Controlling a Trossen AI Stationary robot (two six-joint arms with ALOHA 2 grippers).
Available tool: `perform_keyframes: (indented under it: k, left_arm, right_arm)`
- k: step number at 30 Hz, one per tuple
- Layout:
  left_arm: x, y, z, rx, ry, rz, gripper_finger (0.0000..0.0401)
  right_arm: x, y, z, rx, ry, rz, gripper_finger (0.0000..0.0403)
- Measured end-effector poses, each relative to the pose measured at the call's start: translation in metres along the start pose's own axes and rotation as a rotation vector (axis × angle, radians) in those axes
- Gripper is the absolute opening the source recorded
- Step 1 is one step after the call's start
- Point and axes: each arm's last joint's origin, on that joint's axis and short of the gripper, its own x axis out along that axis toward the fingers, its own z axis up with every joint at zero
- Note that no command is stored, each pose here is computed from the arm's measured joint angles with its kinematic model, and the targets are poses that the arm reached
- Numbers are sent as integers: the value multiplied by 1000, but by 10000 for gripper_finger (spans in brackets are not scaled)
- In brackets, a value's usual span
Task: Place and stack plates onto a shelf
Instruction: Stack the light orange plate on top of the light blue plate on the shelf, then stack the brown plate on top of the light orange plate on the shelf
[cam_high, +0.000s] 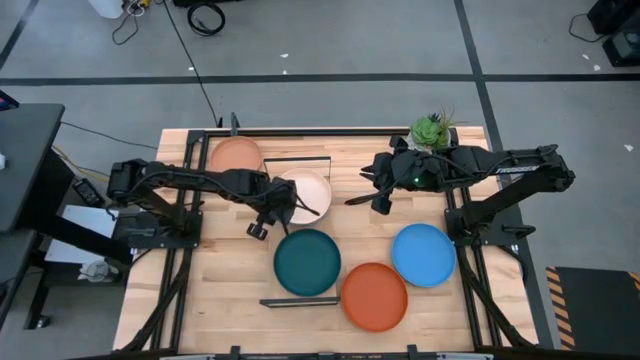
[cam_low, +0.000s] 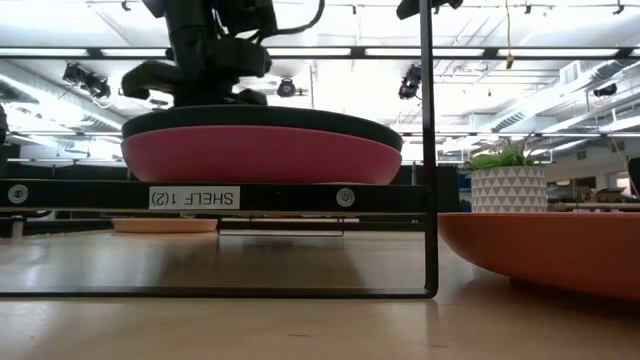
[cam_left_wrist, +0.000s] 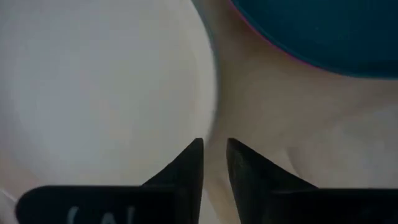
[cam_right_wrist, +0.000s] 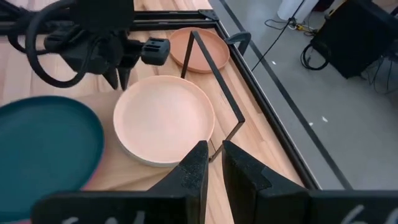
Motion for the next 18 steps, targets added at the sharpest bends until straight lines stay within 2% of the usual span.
perform_keyframes:
  k: [5, 12, 18]
  left_arm:
    - [-9, -10, 0, -70, -1, -14, 88]
    - [-36, -14, -7, -348, -62, 7, 79]
    - [-52, -19, -24, -543, 17, 51, 70]
  right_arm:
    - [3, -7, 0, -67, 5, -41, 52]
    - [8, -20, 2, -100, 13, -95, 52]
    - [12, -31, 4, -83, 10, -132, 52]
